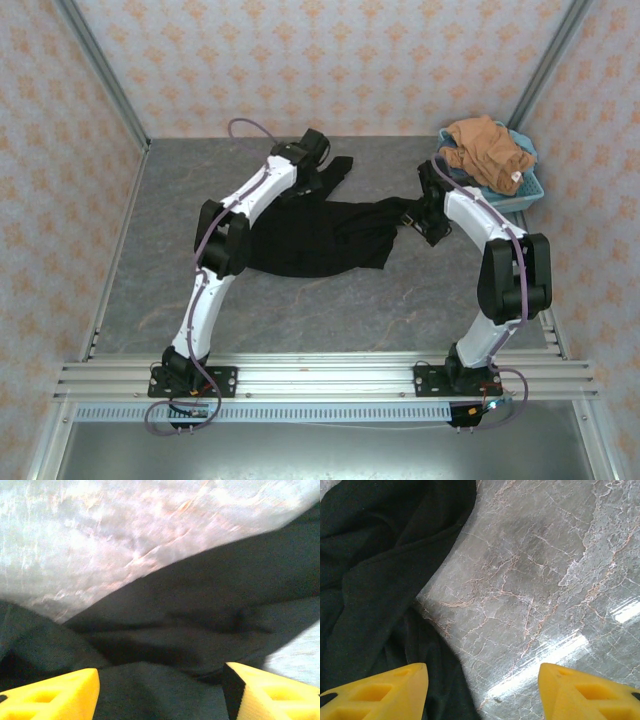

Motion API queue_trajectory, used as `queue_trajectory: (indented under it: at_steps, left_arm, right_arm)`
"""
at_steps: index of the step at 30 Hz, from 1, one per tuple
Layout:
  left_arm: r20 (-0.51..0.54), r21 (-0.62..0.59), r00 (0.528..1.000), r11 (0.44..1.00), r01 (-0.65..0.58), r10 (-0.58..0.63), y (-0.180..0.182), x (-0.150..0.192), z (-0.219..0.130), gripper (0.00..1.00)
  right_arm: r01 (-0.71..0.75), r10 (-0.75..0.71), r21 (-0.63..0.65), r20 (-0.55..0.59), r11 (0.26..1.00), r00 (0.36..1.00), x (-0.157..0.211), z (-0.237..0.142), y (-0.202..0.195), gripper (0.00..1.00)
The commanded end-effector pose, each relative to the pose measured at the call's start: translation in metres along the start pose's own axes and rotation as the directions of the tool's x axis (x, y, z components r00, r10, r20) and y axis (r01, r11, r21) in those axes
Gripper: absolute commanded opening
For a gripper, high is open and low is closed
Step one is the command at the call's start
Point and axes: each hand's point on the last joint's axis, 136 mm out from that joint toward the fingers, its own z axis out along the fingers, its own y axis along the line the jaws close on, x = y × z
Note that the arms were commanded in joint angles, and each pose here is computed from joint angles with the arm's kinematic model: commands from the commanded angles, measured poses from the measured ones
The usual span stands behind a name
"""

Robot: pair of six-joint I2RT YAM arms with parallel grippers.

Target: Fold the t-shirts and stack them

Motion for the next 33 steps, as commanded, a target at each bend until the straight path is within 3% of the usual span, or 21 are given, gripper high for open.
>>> queue_trajectory:
  at_steps: [1,10,22,29,33]
  left_arm:
    - [-0.013,0.013,1.000,1.000,-0.005,0.005,-0.009,0.004,0.007,0.73]
    - [-0.124,0.027,0.991,0.998,-0.050,0.053,-0.016,0.033,0.030,0.71]
    - [-0.114,-0.002,0.985,0.992,-0.130,0.128,-0.001,0.048,0.016,0.55]
    - [-0.081,-0.003,0.989,0.992,-0.126,0.125,0.002,0.045,0.003,0.55]
    - [-0.071,-0.003,0.990,0.992,-0.123,0.123,0.002,0.045,-0.004,0.50]
  right_arm:
    - [0.001,-0.001,-0.003,0.007,1.000,1.000,0.002,-0.005,-0.002,0.61]
    - [0.006,-0.006,0.000,0.005,1.000,1.000,0.001,-0.004,-0.001,0.61]
    - [0.006,-0.006,0.012,-0.007,1.000,1.000,0.004,0.005,-0.005,0.61]
    - [0.007,-0.007,0.020,-0.016,1.000,1.000,0.008,0.009,-0.009,0.61]
    - [0.000,0.001,0.012,-0.042,1.000,0.999,0.015,0.013,-0.011,0.61]
